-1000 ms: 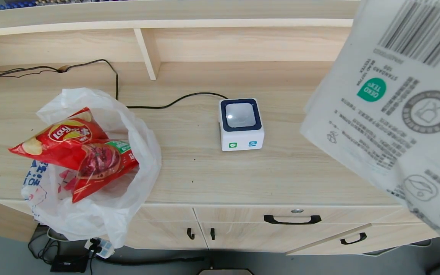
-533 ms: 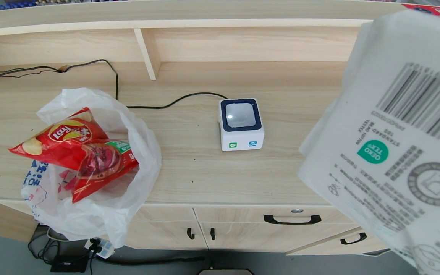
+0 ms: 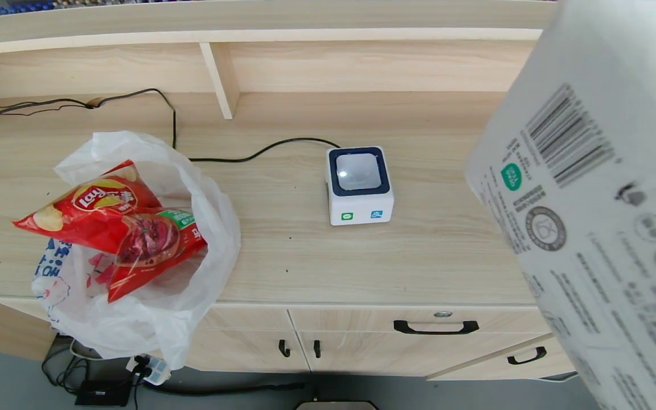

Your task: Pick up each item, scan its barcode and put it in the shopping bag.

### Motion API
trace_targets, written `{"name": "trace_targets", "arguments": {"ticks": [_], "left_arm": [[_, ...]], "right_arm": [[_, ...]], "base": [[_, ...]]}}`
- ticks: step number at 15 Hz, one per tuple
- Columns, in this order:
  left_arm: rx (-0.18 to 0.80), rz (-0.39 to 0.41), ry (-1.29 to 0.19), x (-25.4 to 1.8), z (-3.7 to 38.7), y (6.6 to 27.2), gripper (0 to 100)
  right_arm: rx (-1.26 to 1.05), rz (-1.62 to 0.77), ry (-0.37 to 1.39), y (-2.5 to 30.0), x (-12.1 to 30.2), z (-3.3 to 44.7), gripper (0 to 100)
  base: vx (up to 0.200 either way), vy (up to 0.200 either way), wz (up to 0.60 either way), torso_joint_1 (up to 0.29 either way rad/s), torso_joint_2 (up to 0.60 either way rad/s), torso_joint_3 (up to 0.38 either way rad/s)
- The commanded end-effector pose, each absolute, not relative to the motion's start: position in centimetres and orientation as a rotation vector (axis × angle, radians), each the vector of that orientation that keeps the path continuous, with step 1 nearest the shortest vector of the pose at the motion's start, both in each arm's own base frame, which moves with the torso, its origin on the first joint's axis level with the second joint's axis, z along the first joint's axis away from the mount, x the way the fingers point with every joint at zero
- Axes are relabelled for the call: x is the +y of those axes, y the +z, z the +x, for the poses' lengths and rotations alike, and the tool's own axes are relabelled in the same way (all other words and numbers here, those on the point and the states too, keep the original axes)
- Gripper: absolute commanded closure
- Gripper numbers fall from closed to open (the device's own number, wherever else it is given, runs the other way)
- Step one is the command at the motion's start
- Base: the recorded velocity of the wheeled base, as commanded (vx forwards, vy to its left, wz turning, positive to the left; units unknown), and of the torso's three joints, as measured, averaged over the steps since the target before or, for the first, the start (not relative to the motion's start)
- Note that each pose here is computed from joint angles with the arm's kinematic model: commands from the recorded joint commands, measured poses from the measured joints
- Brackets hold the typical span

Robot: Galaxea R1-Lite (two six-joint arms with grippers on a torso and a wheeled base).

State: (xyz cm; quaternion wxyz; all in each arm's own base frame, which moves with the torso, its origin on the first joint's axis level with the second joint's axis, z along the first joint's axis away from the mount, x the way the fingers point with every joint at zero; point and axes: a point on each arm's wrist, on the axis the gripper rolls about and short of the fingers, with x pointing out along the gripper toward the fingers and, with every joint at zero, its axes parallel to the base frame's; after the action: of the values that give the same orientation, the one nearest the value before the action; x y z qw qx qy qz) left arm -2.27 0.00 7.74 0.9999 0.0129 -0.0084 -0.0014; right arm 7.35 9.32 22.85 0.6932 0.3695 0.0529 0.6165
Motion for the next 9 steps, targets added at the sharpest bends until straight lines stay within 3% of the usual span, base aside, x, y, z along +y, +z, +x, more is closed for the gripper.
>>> {"name": "trace_targets", "arguments": {"ticks": [1, 4, 9], "left_arm": [[-0.017, 0.026, -0.003, 0.0, -2.3, 7.7, 0], [-0.017, 0.026, -0.003, 0.0, -2.3, 7.7, 0], [-0.017, 0.025, -0.003, 0.0, -2.3, 7.7, 0]], "right_arm": [[-0.018, 0.555, 1.156, 23.0, 9.9, 11.5, 100], [-0.074, 0.431, 0.988, 24.1, 9.1, 12.5, 100], [-0.356, -0.151, 0.609, 27.4, 7.4, 17.8, 100]], "base": [[0.000, 0.000, 0.00, 0.000, 0.00, 0.000], [0.000, 0.000, 0.00, 0.000, 0.00, 0.000], [0.000, 0.000, 0.00, 0.000, 0.00, 0.000]]}}
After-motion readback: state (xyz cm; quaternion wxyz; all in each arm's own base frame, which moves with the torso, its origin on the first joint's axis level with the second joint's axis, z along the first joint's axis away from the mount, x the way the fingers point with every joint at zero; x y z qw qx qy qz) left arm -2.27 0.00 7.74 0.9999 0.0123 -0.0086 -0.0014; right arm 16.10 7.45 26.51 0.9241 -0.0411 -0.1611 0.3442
